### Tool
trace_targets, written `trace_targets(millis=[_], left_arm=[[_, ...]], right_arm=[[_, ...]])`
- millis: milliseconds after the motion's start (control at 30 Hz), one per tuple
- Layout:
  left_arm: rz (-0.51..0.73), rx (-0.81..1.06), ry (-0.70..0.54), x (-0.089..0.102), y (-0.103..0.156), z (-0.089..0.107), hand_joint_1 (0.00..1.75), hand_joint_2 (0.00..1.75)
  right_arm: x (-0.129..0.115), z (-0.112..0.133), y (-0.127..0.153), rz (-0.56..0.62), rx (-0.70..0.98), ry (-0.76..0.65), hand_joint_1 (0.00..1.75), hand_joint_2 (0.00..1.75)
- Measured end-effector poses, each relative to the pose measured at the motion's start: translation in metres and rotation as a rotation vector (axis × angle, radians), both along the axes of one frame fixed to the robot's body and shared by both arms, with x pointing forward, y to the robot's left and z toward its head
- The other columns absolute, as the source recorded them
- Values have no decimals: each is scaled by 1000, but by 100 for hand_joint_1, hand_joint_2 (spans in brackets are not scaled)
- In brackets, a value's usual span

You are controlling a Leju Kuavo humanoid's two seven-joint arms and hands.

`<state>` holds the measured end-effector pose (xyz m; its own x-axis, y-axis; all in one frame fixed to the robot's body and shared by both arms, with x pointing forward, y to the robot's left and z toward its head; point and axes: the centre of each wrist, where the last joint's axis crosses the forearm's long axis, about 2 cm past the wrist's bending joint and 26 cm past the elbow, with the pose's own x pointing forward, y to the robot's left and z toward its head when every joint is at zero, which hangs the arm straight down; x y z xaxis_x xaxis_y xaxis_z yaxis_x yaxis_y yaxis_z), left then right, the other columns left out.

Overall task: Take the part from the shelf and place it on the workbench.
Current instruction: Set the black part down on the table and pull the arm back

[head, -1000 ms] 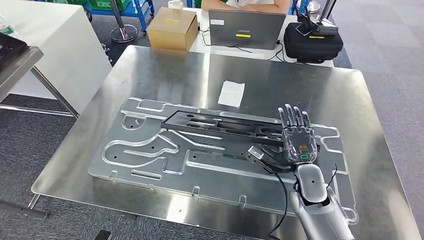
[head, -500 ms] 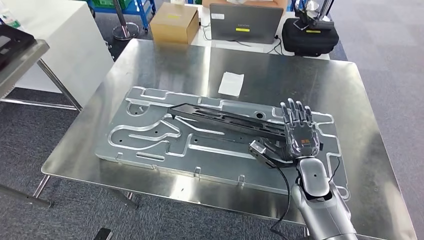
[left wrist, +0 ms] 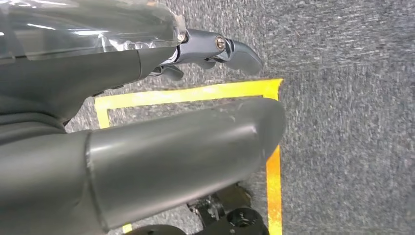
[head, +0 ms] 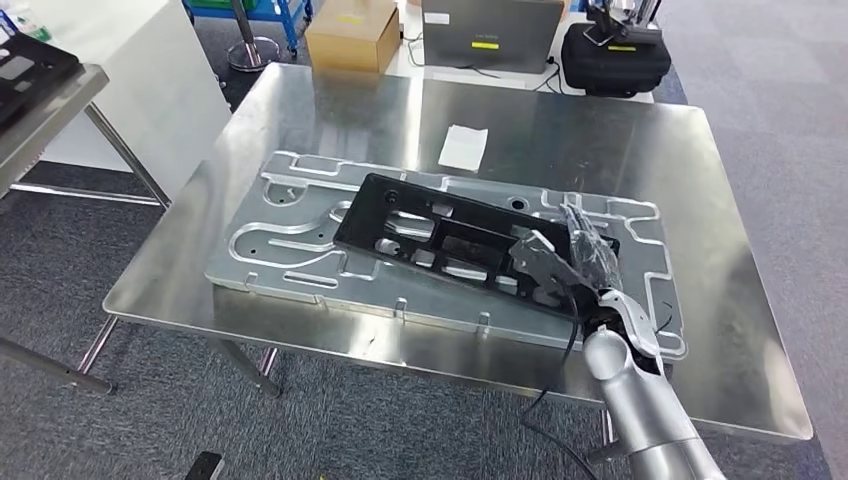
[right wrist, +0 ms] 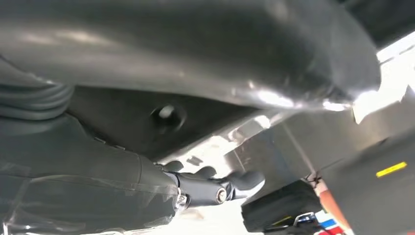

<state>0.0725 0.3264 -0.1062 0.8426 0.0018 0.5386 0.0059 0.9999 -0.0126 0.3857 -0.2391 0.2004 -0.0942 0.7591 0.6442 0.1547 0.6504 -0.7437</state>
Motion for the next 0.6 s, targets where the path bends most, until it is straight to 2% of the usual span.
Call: trace_targets(millis=[367, 600], left_arm=[[7, 3, 9, -2, 3, 0, 0, 0], [25, 2, 0, -5, 4, 0, 0, 0]], right_arm=[[7, 2, 3, -13, 90, 49, 0, 0], [9, 8, 11, -6, 107, 0, 0, 0]])
